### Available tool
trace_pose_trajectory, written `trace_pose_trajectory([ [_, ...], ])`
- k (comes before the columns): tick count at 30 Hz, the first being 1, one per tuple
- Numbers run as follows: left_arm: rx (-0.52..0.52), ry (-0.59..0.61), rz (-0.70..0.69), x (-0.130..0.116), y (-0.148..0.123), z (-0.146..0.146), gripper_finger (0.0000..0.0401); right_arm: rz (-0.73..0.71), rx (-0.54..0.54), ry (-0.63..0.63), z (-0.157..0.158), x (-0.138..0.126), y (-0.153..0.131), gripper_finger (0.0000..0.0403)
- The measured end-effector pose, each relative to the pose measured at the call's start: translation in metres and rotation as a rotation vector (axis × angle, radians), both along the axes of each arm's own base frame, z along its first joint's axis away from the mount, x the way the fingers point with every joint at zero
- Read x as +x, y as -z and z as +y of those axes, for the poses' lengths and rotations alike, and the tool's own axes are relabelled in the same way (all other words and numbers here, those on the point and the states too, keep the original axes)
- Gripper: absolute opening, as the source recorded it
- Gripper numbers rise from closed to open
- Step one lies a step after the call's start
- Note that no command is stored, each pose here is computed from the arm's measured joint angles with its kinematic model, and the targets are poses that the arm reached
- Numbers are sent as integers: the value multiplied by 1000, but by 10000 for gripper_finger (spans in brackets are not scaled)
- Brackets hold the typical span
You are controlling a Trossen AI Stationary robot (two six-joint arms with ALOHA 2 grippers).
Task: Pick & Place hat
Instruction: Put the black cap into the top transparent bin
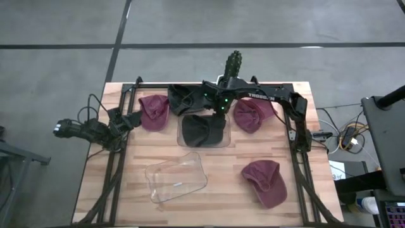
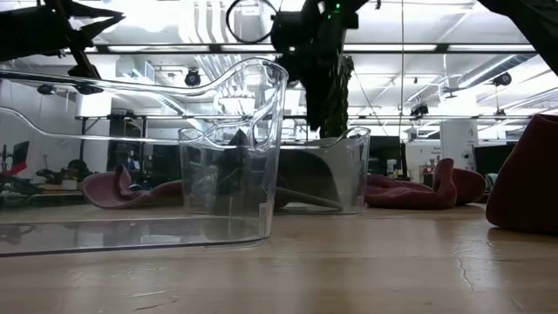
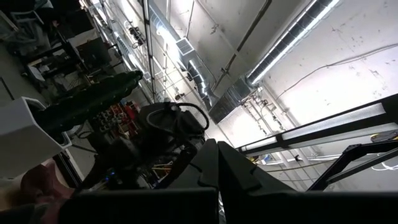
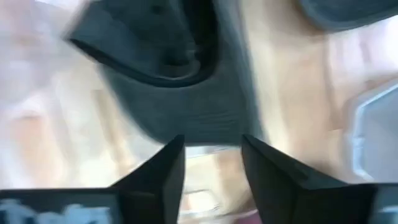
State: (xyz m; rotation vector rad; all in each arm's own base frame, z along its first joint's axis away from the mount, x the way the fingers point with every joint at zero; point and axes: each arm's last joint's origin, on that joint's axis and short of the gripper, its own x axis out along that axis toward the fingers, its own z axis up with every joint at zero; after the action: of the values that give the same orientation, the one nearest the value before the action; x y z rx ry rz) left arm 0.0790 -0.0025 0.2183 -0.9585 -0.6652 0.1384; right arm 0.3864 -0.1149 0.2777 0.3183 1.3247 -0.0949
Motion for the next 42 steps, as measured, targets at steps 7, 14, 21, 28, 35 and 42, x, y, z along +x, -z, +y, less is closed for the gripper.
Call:
trace_pose_trajectory([
  [7, 1, -1, 2, 0, 0, 0, 0, -88, 212, 43, 25, -17, -40, 211],
  [14, -5, -16, 13, 0, 1, 0, 0, -136, 233, 26, 62, -34, -71, 214],
  [21, -3, -18, 19, 1, 1, 0, 0, -67, 254, 81, 88, -42, -67, 215],
  [28, -99, 10, -6, 2, 0, 1, 0, -35, 182, 83, 115, -43, -44, 215],
  [35, -111, -26, 128, 11, -21, -1, 1, -113, 178, 109, 131, -35, -24, 215],
  [42, -80, -39, 407, 30, -51, -4, 46, -110, 178, 120, 132, -35, -18, 215],
])
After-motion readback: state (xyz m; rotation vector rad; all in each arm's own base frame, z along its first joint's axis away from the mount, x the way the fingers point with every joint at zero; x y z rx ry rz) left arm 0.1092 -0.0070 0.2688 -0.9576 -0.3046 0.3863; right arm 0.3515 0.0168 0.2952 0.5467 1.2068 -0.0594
